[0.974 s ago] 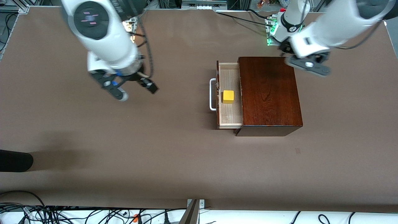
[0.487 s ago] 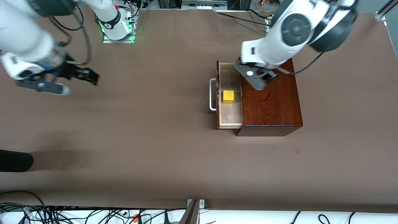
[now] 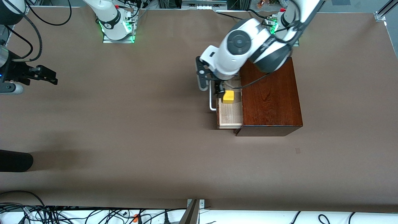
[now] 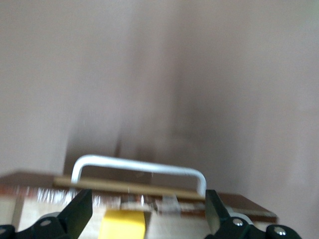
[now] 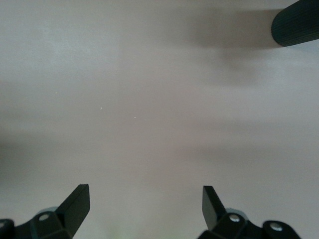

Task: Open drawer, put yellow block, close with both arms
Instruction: 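Push the drawer front with the left gripper toward the box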

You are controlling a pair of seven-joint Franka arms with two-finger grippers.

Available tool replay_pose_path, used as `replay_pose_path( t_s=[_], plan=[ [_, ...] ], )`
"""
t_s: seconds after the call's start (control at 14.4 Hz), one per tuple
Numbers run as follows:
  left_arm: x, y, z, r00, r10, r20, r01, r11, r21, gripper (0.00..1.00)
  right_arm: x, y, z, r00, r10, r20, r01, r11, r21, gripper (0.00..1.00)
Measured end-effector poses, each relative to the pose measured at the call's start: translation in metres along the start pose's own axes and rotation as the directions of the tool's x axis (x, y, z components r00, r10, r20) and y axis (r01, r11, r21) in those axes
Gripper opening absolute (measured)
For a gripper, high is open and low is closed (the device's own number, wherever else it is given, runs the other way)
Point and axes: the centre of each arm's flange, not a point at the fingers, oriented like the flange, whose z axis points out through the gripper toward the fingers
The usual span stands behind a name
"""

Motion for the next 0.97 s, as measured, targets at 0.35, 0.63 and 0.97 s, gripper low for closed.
replay_pose_path(
  t_s=[0.35, 0.63, 0.97],
  plan=[
    [0.028, 0.009, 0.053, 0.974, 0.225, -0.014, -0.224, 0.973, 0.047, 1.00, 0.000, 0.002, 0.000, 1.000, 0.002, 0.000, -0.002, 1.000, 0.000, 1.00],
    [0.032, 0.013, 0.084, 0.958, 0.284, 0.039, -0.285, 0.957, 0.054, 1.00, 0.000, 0.002, 0.000, 1.000, 0.002, 0.000, -0.002, 1.000, 0.000, 1.00],
    [0.026, 0.012, 0.102, 0.952, 0.296, 0.071, -0.299, 0.953, 0.037, 1.00, 0.000, 0.002, 0.000, 1.000, 0.002, -0.001, -0.002, 1.000, 0.000, 1.00]
  ],
)
